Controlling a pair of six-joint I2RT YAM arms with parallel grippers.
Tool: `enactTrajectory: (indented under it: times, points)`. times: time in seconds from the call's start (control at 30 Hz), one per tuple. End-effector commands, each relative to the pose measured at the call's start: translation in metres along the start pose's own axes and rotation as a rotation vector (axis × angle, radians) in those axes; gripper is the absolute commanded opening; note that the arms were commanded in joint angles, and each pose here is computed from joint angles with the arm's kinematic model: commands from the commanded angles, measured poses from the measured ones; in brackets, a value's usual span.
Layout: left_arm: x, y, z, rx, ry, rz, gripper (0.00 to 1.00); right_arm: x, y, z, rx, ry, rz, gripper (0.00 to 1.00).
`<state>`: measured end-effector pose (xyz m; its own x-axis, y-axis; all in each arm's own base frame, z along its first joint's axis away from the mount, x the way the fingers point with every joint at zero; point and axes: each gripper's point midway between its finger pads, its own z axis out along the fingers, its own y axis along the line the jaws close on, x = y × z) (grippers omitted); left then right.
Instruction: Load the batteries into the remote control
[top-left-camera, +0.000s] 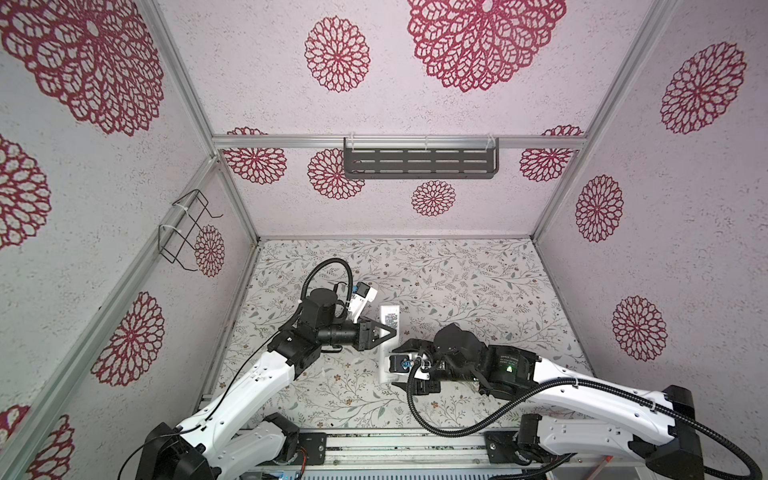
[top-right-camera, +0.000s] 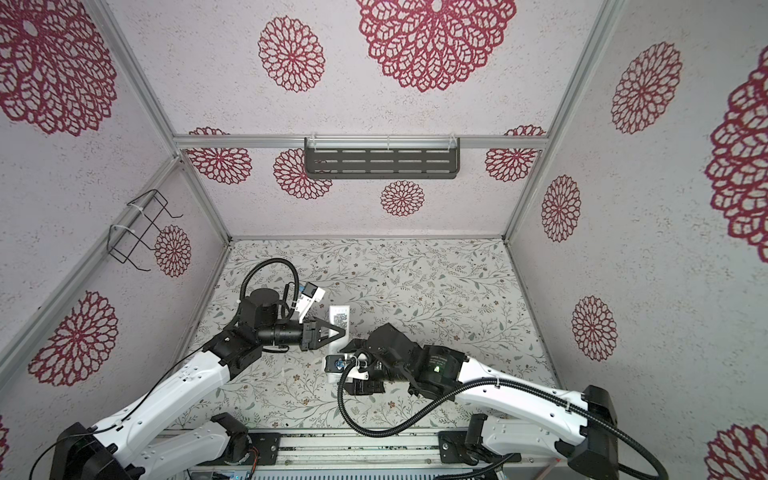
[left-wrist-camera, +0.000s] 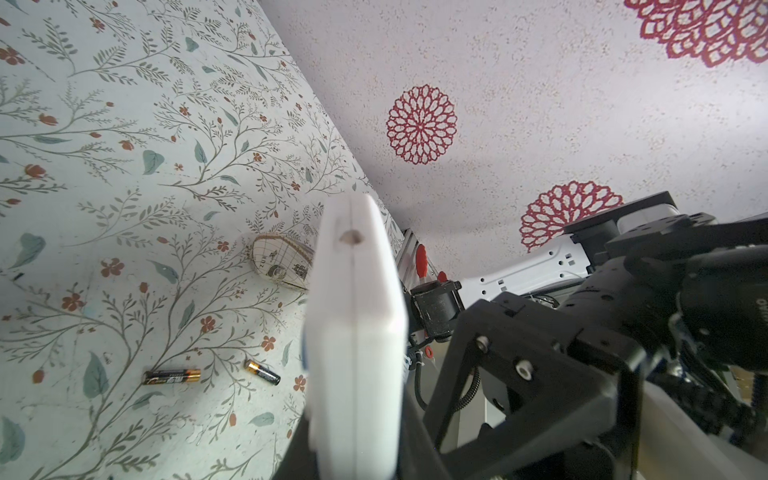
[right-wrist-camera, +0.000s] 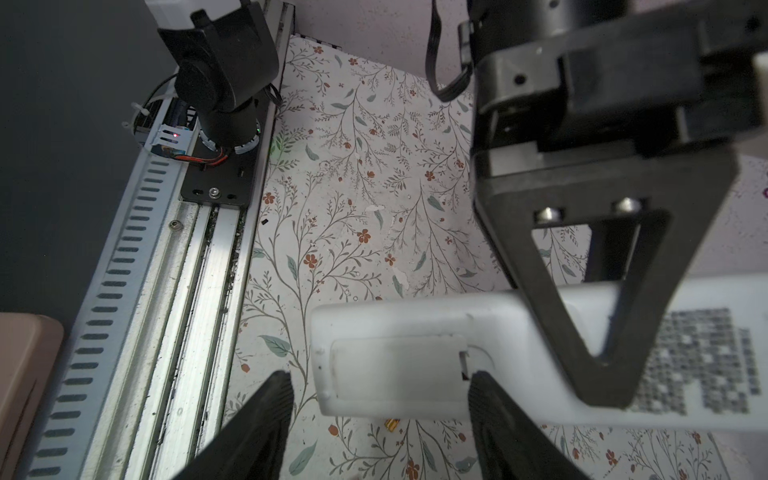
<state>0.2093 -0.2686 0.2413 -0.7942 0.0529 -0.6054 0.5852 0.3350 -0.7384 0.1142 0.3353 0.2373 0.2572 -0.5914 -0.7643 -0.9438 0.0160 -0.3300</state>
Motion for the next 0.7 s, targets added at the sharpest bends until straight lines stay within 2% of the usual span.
enactTrajectory:
  times: [0.0,0.67]
  points:
    - [-0.004,-0.014,0.002,0.065,0.004,0.027,0.00,-0.016,-0.016,-0.009,0.067,-0.033,-0.024,0.75]
    - [-0.004,-0.011,0.006,0.096,0.023,0.004,0.00,0.010,-0.007,0.015,0.013,0.088,-0.013,0.73]
